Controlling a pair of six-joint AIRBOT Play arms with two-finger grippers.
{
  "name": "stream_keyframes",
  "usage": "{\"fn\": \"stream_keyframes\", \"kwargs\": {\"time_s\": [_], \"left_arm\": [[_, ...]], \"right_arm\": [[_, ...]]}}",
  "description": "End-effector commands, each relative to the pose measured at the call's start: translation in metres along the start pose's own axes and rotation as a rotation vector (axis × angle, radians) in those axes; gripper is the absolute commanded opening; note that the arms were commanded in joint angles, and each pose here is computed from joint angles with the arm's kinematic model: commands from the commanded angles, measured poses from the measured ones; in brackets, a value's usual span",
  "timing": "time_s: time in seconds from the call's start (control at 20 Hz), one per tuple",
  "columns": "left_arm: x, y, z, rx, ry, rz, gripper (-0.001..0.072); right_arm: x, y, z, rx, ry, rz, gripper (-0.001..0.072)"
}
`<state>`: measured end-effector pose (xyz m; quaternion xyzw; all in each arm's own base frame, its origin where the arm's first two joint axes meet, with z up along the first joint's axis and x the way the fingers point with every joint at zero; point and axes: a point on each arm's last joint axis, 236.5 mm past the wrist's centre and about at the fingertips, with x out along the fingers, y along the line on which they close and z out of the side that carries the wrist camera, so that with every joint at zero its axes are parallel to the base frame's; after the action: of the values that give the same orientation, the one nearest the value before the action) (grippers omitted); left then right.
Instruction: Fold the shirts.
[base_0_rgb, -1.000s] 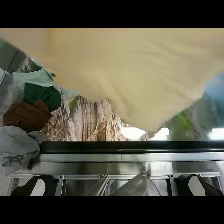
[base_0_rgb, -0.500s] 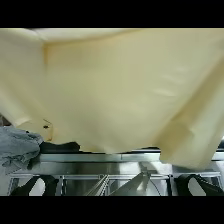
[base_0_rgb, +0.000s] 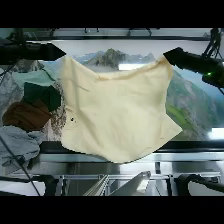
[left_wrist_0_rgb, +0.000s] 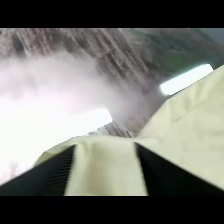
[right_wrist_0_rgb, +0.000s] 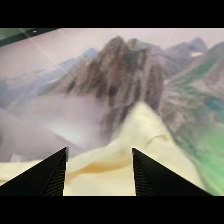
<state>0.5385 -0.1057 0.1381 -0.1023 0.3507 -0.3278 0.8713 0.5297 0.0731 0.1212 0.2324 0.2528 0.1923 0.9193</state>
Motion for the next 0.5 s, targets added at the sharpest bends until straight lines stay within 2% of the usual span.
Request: {"fn": "stream_keyframes", "kwargs": {"time_s": [0.0,0.2,0.45], "left_arm": [[0.021,0.044,0.003,-0.134,0.044,-0.005,0.0706],[-0.045,0.051,-0.017,-0.284,0.137,-0.02,0.0703],[-0.088,0.031,-0.16,-0.55,0.513,0.031,0.0703]], "right_arm": [[0.011,-0.063,-0.009,0.058,0.033,-0.078,0.0459],[-0.054,-0.093,-0.026,0.095,0.185,-0.022,0.0461],[-0.148,-0.158,-0.129,0.308,0.55,-0.133,0.0461]]}}
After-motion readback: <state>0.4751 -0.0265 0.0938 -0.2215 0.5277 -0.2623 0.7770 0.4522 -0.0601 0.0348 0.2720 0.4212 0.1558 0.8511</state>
